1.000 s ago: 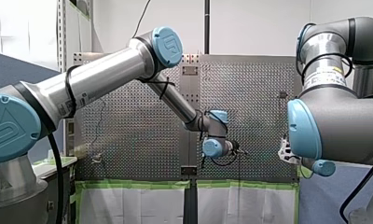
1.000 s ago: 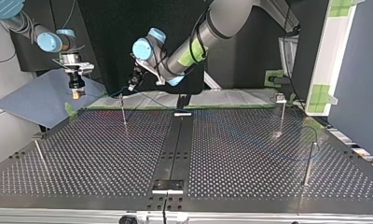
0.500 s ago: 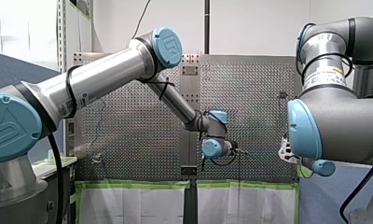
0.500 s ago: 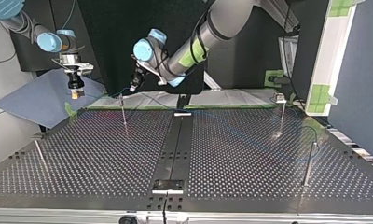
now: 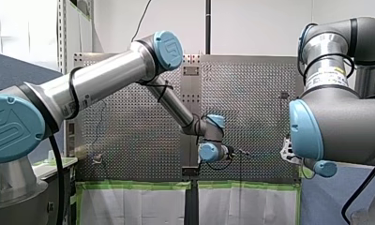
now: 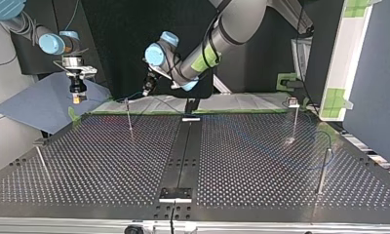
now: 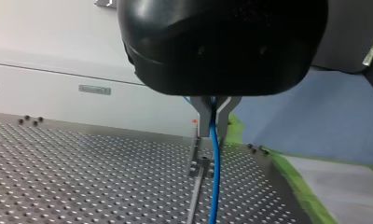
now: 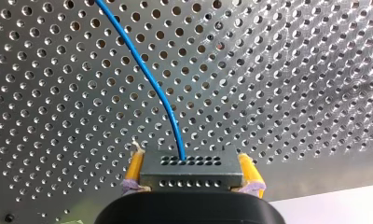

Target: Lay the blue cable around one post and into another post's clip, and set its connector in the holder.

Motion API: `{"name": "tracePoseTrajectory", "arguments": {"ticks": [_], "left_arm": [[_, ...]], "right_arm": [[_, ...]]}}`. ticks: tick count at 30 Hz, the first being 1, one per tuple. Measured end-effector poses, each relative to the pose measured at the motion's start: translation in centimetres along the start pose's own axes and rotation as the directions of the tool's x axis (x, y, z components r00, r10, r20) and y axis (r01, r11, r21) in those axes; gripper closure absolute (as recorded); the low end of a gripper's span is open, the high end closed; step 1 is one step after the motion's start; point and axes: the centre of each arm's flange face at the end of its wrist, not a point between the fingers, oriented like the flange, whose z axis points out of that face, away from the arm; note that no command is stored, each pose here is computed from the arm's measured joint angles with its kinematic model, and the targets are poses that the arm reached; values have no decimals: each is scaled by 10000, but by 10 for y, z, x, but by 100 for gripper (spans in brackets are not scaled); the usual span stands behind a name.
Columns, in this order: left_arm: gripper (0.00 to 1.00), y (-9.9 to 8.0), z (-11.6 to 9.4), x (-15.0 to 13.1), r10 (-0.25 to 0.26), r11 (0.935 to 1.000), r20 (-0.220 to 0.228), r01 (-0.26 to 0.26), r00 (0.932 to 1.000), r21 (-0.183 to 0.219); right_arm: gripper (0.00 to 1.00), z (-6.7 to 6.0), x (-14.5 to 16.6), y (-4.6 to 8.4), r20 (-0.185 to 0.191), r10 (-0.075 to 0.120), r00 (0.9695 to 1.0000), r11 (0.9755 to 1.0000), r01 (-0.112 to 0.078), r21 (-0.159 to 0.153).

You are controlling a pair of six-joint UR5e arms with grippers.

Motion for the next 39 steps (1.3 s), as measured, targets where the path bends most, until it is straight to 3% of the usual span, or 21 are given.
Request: {"name": "tracePoseTrajectory", "arguments": {"ticks": [7, 16, 21, 25, 31, 36, 39], "left_arm": [[98, 2, 2, 25, -13, 10000, -159, 14, 9999, 55], [98, 6, 9, 19, -47, 10000, -111, 47, 9999, 4], [98, 4, 6, 20, 174, 9998, -300, -174, 9994, 13], [98, -2, 4, 9, 437, 9990, -209, -435, 9988, 96], [98, -2, 6, -15, 405, 9991, 120, -406, 9991, 93], [98, 2, 9, -20, 128, 9999, 163, -129, 9998, 39], [98, 4, 9, -18, 28, 10000, 111, -29, 9999, 15]], "right_arm": [[100, 0, 0, 0, -28, 44, 10000, 10000, -44, -10], [100, 1, 0, -1, -51, 62, 10000, 10000, -61, 37], [100, 1, 0, -3, -30, 59, 10000, 9999, -59, 120], [100, 1, 0, -4, -21, 83, 10000, 9999, -83, 132], [100, 3, 1, -2, -53, 290, 9996, 9994, -289, 175], [100, 4, 2, 0, 2, 596, 9982, 9981, -596, 128], [100, 4, 1, -1, 63, 669, 9977, 9977, -670, 132]]}}
